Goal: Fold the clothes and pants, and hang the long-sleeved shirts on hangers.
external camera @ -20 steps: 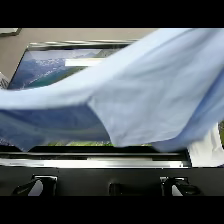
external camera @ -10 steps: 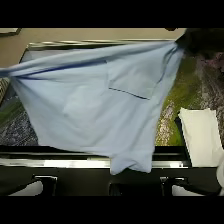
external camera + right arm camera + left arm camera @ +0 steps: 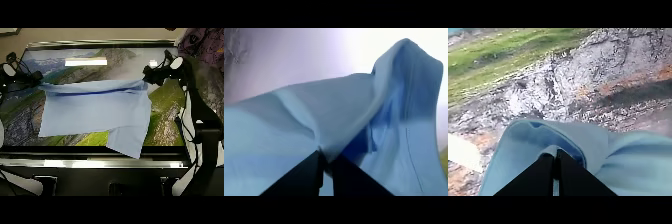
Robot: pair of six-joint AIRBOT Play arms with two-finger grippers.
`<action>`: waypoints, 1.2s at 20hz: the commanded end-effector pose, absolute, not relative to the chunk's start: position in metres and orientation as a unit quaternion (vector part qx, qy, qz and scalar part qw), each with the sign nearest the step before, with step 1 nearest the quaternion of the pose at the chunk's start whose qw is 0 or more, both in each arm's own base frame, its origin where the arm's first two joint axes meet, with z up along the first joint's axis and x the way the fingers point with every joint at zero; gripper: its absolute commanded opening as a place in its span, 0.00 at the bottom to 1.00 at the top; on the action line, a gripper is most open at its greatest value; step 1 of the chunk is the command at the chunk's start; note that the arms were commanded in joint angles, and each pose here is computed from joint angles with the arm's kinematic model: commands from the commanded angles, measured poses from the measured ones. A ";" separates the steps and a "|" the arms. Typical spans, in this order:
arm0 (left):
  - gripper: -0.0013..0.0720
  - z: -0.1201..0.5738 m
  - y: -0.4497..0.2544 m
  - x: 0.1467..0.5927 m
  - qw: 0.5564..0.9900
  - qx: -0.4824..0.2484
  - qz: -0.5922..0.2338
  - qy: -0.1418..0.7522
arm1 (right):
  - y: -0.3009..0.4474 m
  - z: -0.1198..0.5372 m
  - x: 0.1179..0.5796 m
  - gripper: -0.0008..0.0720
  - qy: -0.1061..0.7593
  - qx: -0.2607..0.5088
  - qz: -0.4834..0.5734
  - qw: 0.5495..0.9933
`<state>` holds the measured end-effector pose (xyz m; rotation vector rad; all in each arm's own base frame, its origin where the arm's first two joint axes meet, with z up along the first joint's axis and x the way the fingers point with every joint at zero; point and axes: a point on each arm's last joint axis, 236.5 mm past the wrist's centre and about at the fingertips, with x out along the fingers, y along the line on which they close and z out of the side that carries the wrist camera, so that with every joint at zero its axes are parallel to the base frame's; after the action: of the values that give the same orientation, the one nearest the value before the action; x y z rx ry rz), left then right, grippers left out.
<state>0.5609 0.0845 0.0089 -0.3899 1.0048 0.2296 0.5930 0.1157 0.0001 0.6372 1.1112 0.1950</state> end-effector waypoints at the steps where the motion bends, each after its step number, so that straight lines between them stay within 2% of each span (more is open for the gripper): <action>1: 0.14 -0.022 0.074 0.570 0.845 -0.196 0.101 0.488 | 0.126 -0.032 0.595 0.27 0.535 0.314 0.089 0.780; 3: 0.70 -0.013 0.075 0.566 0.839 -0.210 0.098 0.492 | 0.127 -0.019 0.582 0.42 0.546 0.290 0.115 0.778; 4: 0.84 -0.003 0.076 0.563 0.835 -0.225 0.092 0.494 | 0.123 -0.005 0.571 0.47 0.551 0.254 0.143 0.782; 5: 0.87 0.010 0.078 0.558 0.832 -0.237 0.073 0.496 | 0.115 0.009 0.558 0.53 0.557 0.219 0.165 0.784; 7: 0.87 0.036 0.086 0.541 0.825 -0.253 0.040 0.505 | 0.090 0.039 0.527 0.54 0.573 0.161 0.195 0.780; 9: 0.87 0.044 0.097 0.507 0.804 -0.250 0.034 0.539 | 0.058 0.060 0.500 0.54 0.588 0.140 0.201 0.771; 12: 0.87 0.038 0.107 0.457 0.770 -0.275 0.050 0.574 | 0.019 0.064 0.468 0.54 0.591 0.199 0.188 0.758; 14: 0.87 0.025 0.108 0.423 0.757 -0.287 0.062 0.584 | 0.013 0.040 0.432 0.61 0.611 0.248 0.184 0.729; 17: 0.87 0.007 0.098 0.385 0.745 -0.293 0.070 0.596 | 0.029 -0.010 0.375 0.61 0.644 0.289 0.186 0.684; 21: 0.87 -0.005 0.092 0.375 0.736 -0.298 0.073 0.603 | 0.066 -0.059 0.335 0.61 0.642 0.361 0.203 0.645; 24: 0.86 -0.006 0.096 0.381 0.744 -0.297 0.077 0.594 | 0.078 -0.078 0.329 0.61 0.621 0.391 0.203 0.648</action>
<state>0.3824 0.0945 -0.0021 -0.6500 1.3117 0.1596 0.3396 0.0637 -0.0586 0.8086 1.4656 0.4568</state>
